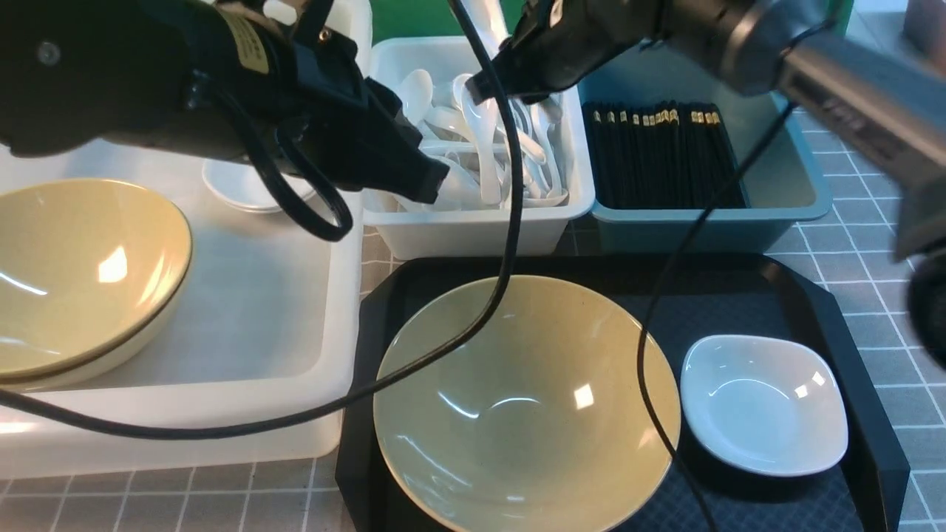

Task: On grey table put chopsticks spoon bowls plates into blue grey white boxes.
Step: 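Place the white spoon into the bin of spoons with the right gripper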

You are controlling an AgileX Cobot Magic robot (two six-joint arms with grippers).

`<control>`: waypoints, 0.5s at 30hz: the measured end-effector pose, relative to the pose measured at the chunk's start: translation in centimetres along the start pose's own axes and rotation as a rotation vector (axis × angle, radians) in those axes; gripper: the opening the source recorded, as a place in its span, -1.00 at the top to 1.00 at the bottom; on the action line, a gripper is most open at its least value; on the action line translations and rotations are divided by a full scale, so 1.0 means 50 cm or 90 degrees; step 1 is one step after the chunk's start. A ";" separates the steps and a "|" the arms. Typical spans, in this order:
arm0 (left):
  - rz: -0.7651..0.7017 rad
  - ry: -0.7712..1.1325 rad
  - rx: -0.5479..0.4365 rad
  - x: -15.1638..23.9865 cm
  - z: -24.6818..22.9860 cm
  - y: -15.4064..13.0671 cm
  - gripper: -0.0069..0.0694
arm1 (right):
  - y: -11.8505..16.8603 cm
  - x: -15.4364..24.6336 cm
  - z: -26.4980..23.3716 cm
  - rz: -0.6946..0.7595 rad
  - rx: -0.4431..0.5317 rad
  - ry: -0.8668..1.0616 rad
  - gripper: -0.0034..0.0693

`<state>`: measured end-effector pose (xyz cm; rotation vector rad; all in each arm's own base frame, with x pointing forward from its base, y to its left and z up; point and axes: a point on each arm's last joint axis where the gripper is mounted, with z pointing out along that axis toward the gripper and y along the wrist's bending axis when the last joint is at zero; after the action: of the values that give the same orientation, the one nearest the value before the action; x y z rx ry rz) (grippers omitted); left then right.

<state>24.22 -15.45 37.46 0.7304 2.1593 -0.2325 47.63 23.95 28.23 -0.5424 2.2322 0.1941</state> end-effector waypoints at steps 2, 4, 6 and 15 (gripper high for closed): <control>0.005 0.016 -0.008 0.005 0.000 0.002 0.85 | -0.004 0.005 0.023 0.013 0.000 0.002 0.49; 0.005 0.027 -0.013 0.008 0.000 0.004 0.85 | -0.008 0.007 0.029 0.020 0.001 0.003 0.37; 0.002 0.043 -0.020 0.012 -0.001 0.006 0.85 | -0.016 0.007 0.031 0.041 -0.001 0.004 0.05; -0.012 0.095 -0.022 0.012 -0.004 0.007 0.85 | -0.027 -0.021 -0.105 -0.025 -0.004 0.136 -0.77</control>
<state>24.00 -14.82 37.17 0.7280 2.3062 -0.1553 45.24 21.47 32.53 -0.6347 2.4263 0.1276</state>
